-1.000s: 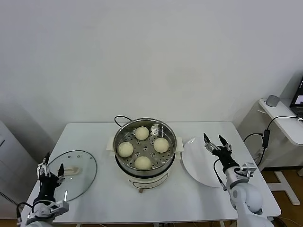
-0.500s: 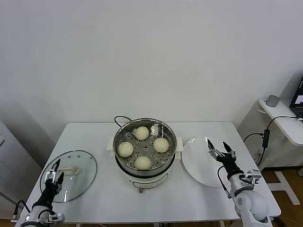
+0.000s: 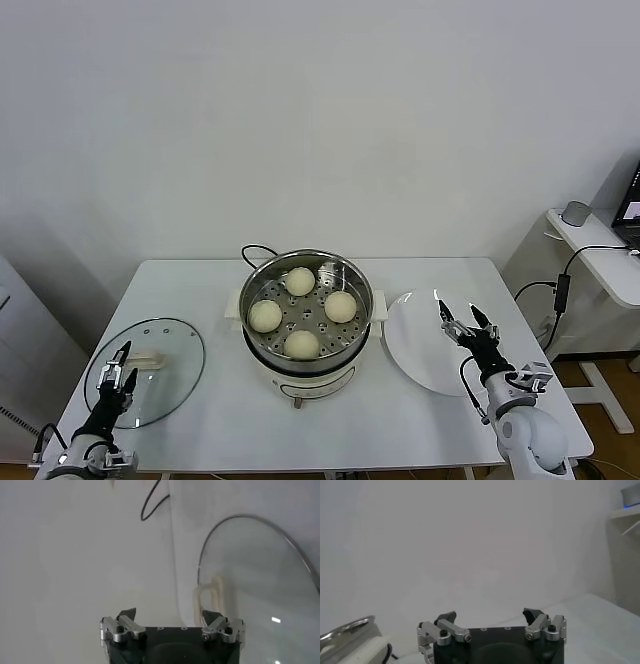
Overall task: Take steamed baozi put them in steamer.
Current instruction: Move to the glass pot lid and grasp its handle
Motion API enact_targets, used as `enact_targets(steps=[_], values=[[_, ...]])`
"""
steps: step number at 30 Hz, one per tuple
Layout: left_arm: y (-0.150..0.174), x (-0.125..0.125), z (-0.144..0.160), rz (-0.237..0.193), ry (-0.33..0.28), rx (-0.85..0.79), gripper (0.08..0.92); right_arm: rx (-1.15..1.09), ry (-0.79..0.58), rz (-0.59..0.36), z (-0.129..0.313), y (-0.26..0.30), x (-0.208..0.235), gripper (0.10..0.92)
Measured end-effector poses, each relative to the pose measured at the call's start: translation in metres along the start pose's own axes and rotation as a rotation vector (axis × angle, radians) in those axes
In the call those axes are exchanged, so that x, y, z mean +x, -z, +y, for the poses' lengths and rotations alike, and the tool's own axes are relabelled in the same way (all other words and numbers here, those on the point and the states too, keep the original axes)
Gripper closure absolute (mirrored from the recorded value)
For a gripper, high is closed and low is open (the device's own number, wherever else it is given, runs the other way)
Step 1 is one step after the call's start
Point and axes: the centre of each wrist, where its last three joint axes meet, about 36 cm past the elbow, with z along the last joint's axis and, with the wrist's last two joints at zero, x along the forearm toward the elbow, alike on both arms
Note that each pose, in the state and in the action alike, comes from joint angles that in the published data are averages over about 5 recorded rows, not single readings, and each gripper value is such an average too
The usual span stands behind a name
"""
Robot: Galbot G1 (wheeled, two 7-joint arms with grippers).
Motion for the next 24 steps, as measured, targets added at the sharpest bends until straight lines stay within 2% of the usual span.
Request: enact_targets(steps=[14, 24], values=[[-0.001, -0.017, -0.006, 0.049, 0.009, 0.015, 0.177, 0.002, -0.002, 0.016, 0.004, -0.011, 0.0, 0.2], [-0.001, -0.028, -0.01, 0.065, 0.007, 0.015, 0.177, 0.003, -0.006, 0.021, 0.005, -0.014, 0.001, 0.2]])
